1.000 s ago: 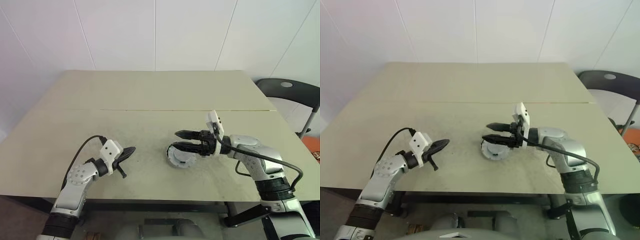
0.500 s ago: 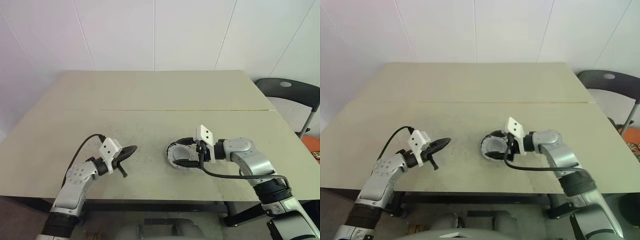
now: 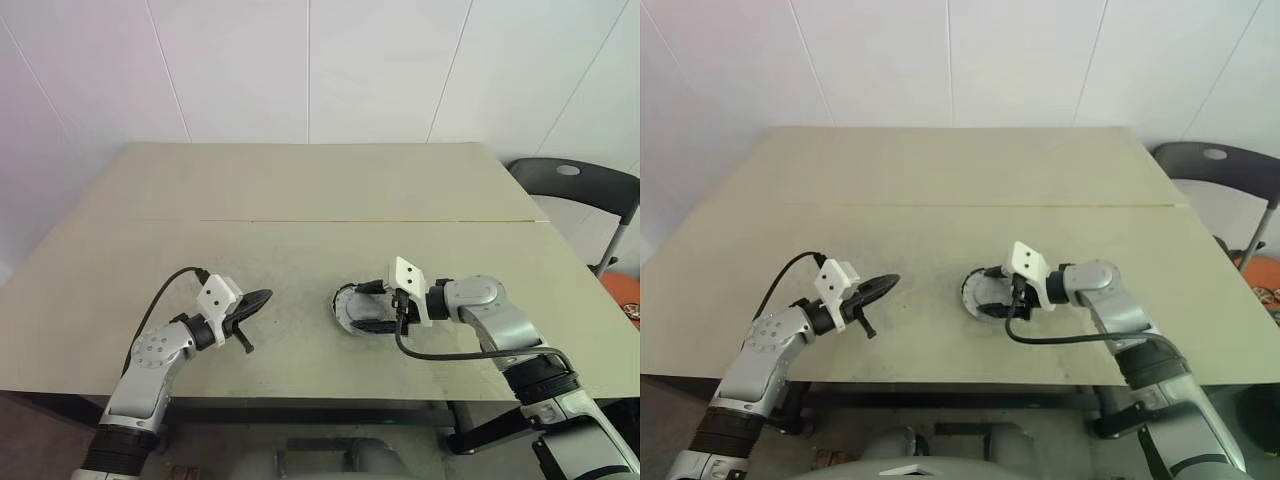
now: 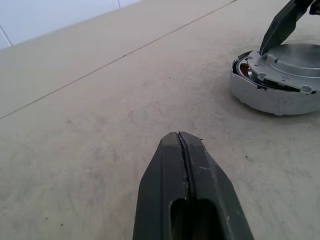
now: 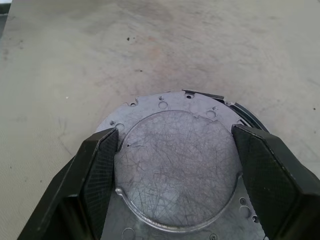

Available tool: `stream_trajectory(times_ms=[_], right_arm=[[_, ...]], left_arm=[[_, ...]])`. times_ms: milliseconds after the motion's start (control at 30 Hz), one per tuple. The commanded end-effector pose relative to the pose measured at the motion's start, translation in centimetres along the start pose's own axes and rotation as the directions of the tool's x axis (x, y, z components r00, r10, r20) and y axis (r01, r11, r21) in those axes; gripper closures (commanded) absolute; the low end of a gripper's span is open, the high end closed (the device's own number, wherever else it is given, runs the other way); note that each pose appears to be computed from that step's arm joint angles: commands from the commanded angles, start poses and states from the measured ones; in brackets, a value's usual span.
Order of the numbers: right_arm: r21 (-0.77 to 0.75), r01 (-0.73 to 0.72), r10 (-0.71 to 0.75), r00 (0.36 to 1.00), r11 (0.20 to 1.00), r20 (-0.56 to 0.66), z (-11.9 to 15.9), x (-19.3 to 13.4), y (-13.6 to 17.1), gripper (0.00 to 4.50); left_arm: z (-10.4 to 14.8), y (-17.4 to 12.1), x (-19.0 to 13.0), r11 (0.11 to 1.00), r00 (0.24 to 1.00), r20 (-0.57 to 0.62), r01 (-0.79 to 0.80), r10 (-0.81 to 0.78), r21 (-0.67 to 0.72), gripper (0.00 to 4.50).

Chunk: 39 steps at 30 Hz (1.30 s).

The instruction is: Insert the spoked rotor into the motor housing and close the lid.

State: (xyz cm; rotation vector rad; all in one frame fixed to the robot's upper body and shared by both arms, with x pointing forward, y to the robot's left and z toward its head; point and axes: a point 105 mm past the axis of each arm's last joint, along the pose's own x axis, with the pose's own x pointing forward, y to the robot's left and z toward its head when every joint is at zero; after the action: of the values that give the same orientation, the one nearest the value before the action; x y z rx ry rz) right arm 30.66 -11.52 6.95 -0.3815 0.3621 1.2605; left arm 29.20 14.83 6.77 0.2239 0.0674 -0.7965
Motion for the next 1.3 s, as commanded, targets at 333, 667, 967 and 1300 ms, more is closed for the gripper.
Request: stream_trajectory(times_ms=[333,667,967,1300], right_arm=[[0.222,0.018,-0.07,0.97,0.975,0.231,3.6,0.2,-1.2,1.24],[0.089,0.109,-0.121,0.982,0.99,0.144,2.2,0.7,-2.0,1.24],[0.059,0.116,-0.12,0.99,0.991,0.068,0.5,0.7,-2.0,1.24],[0.076,0.107,-0.108,0.994,0.991,0.004,-0.5,0.4,-2.3,1.24]], left_arm=[[1.2,0.4,0.1,0.998,1.0,0.024,-0.01,0.009,0.055,4.5],[1.3,0.5,0.2,0.998,1.0,0.024,-0.015,0.013,0.06,4.5],[1.2,0.5,0.3,0.998,1.0,0.021,-0.009,0.008,0.062,4.5],[1.1,0.3,0.5,0.998,1.0,0.018,-0.003,0.002,0.062,4.5]])
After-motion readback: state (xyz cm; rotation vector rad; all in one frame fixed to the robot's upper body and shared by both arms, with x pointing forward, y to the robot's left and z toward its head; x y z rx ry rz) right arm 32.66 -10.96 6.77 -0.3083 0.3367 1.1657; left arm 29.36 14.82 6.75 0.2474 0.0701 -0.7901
